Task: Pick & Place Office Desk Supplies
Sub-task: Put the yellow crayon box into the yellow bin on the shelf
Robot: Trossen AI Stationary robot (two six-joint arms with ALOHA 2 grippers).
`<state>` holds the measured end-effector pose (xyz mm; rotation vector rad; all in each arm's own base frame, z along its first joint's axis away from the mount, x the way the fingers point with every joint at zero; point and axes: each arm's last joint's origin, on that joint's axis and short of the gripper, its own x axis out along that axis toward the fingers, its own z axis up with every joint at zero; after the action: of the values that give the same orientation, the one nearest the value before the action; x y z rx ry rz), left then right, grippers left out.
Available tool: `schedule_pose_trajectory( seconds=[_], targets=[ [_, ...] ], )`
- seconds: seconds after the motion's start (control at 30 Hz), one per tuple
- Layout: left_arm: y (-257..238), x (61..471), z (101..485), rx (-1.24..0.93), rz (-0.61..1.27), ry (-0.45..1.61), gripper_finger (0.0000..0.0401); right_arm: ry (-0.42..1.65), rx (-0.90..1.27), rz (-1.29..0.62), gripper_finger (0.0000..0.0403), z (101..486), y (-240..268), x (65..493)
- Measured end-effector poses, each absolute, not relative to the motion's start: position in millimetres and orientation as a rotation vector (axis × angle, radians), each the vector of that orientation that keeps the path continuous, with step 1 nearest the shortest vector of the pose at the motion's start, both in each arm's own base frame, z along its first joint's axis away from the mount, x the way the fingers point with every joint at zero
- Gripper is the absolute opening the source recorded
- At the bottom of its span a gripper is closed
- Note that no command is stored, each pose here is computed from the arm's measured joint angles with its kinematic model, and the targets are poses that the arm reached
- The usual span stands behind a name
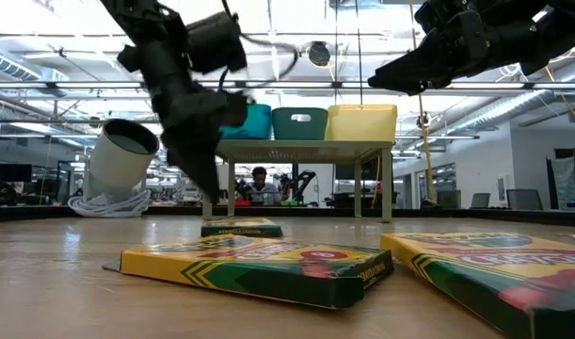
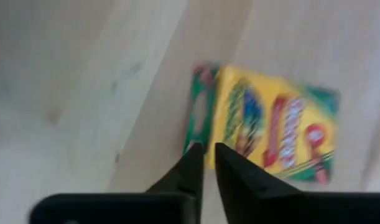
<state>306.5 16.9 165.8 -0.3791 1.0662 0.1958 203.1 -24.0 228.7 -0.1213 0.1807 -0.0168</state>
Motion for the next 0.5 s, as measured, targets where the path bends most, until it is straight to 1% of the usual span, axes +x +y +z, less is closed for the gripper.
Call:
schedule_pose_trajectory(
  seconds=[0.1, 0.3, 0.4, 0.5],
  targets=[
    [20.5, 302.3, 157.8, -0.437, 0.234, 1.119, 0.0088, 0.182, -0.121, -0.015, 0.0196, 228.5, -23.9, 203.0],
    [23.8, 300.4, 139.1, -0.434, 0.22, 1.097, 0.0181, 0.183, -0.121, -0.015, 0.0196, 228.4, -23.9, 203.0],
    [23.9, 300.0, 132.5, -0.41, 0.203, 1.085, 0.0211, 0.181, -0.121, -0.015, 0.0196, 228.6, -23.9, 203.0],
    [23.7, 298.6, 128.3, -0.404, 0.195, 1.057, 0.0227, 0.18, -0.121, -0.015, 0.0196, 228.8, -23.9, 203.0]
  ],
)
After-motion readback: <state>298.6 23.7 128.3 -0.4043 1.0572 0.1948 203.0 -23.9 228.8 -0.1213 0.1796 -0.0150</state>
